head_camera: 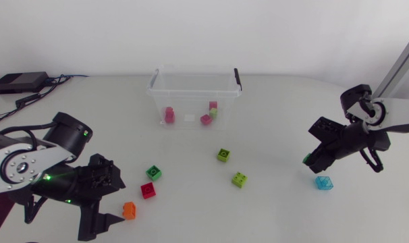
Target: Pick up the duplo bricks and place them in the container
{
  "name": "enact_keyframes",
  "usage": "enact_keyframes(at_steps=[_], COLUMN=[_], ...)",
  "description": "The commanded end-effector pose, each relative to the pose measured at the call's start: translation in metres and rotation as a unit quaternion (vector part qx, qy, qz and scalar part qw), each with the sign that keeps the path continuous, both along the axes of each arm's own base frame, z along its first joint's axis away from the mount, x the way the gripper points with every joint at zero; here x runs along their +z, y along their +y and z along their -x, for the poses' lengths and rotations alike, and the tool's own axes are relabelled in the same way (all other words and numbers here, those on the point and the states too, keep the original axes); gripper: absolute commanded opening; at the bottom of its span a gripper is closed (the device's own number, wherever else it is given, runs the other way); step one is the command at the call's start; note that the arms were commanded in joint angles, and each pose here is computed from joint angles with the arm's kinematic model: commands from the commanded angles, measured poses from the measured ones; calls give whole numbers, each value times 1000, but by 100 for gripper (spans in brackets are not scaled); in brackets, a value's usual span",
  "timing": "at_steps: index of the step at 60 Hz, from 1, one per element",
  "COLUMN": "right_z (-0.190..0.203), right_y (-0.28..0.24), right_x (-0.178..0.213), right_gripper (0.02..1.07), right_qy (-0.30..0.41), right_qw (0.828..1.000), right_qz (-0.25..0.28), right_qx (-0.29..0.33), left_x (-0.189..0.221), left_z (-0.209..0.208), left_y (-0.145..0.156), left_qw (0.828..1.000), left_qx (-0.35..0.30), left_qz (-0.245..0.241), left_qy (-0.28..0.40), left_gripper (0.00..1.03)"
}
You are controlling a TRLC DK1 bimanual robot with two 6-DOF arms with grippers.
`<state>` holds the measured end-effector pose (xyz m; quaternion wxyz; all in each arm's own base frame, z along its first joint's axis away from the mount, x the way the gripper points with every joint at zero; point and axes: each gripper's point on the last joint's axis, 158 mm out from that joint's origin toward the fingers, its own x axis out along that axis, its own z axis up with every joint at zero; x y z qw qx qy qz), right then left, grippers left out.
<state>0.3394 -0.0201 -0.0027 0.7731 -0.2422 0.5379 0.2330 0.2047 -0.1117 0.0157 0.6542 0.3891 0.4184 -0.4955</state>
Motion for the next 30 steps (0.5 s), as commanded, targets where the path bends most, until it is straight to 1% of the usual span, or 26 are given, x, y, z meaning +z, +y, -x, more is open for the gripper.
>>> enact_keyframes(at_steps=[1,9,14,17,21,22,23,25,27,28,30], right_z=[-9,-12,-13,-15,-17,-18,-18,-20,-22,-22,-26], right_y=[9,32,46,57,70,73,77,85,93,93,106], right_x=[30,67,87,100,114,116,119,126,132,132,140], right_gripper=[29,30,30,30,30,30,30,30,30,30,30], right_qy=[-30,-54,-65,-74,-84,-87,-90,-96,-103,-103,-112], right_qw=[999,998,997,996,995,994,994,993,992,992,991], right_qz=[8,11,9,5,1,-1,-2,-5,-10,-10,-18], right_qx=[18,34,44,52,60,61,63,67,70,70,75], left_x=[-19,-28,-33,-36,-39,-40,-41,-41,-43,-43,-44], left_z=[21,23,20,17,13,12,11,9,6,6,3], left_y=[1,-2,-6,-7,-9,-9,-9,-10,-11,-11,-12], left_qw=[999,997,996,996,996,996,996,996,995,995,995], left_qx=[-31,-37,-39,-35,-28,-27,-25,-23,-18,-18,-11], left_qz=[-13,-21,-23,-24,-24,-24,-25,-25,-24,-24,-24], left_qy=[39,66,74,80,83,84,88,88,90,90,94], left_gripper=[96,96,94,92,91,90,87,86,81,81,75])
